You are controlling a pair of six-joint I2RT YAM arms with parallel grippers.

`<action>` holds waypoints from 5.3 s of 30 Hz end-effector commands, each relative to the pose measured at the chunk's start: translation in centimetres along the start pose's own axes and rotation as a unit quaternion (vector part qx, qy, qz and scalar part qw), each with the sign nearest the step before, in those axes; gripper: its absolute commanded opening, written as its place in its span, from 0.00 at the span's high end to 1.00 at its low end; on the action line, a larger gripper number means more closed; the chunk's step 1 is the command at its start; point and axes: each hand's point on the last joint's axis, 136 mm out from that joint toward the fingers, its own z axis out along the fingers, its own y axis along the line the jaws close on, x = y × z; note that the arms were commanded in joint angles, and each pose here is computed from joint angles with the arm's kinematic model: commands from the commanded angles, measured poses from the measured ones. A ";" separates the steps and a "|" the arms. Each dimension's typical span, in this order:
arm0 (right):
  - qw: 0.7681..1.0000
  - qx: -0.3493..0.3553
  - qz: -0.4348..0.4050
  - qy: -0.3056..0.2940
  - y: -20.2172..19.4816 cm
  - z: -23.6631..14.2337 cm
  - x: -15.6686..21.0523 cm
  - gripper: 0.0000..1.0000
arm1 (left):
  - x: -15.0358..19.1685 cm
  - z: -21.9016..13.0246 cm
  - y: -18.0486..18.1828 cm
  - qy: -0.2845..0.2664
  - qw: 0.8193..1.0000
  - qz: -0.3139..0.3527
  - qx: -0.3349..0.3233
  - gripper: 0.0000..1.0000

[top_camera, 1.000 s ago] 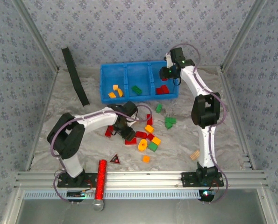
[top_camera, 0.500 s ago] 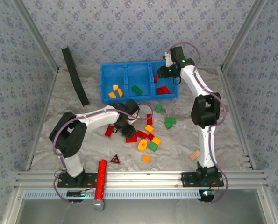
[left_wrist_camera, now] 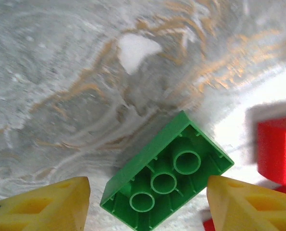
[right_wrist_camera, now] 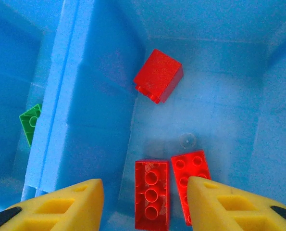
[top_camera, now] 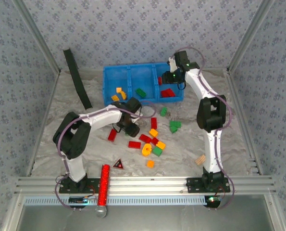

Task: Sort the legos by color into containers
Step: Pick up the lego from the center of the table, then place the lego in the container, then pick up the lego from the center of the table, then place the lego in the container.

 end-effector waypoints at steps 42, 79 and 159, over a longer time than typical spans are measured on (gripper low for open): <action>1.000 -0.015 0.000 0.001 4.6 -9.2 9.3 0.48 | -8.9 -4.7 0.9 -0.096 0.993 -0.059 0.020 0.82; 0.999 -0.028 0.016 0.034 11.6 -9.4 19.0 0.30 | -22.8 0.3 10.9 -0.144 0.968 -0.204 -0.018 0.76; 0.995 0.095 -0.011 -0.026 0.1 1.3 0.4 0.70 | -1.9 -13.4 -3.7 -0.203 0.952 -0.220 0.064 0.35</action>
